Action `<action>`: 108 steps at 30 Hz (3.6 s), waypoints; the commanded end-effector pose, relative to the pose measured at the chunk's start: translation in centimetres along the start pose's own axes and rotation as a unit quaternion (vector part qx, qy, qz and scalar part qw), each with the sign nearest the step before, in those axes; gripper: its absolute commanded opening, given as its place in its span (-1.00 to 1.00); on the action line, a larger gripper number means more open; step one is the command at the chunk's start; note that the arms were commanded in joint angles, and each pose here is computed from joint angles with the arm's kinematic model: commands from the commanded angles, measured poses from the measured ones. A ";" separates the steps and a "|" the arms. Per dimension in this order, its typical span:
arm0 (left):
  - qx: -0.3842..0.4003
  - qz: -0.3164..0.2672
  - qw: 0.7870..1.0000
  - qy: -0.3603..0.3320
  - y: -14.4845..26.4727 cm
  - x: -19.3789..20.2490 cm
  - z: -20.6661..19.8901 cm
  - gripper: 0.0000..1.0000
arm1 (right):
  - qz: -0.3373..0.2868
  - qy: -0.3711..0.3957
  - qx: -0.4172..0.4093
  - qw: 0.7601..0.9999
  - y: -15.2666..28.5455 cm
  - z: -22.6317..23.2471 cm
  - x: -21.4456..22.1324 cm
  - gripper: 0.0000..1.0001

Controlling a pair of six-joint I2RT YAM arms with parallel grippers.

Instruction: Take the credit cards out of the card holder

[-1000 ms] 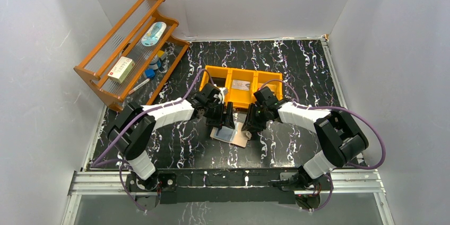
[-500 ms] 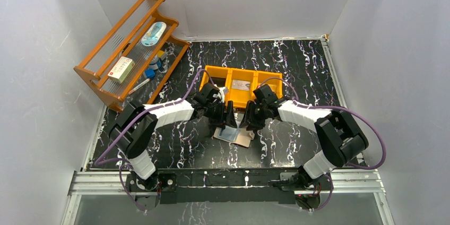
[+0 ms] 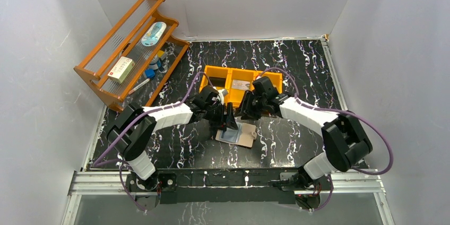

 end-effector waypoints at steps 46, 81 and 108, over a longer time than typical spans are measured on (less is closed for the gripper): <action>-0.029 -0.028 0.999 -0.010 1.6 -0.4 -0.1 0.35 | 0.072 -0.004 0.020 0.997 -4.7 -5.0 4.1 -0.88; 0.041 0.001 0.999 -0.027 -0.6 0.1 -0.9 0.34 | 0.065 -0.015 0.032 0.997 -4.6 -5.6 3.9 -0.82; 0.174 0.044 0.983 -0.035 -0.7 0.2 -5.7 0.19 | -0.139 -0.037 0.097 0.985 4.0 -4.8 -2.3 -0.13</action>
Point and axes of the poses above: each gripper's point midway between its finger pads, its own y axis back along the fingers, its own z axis along the line the jaws close on, x = y × z, the point moved 3 cm from there along y, back along the fingers
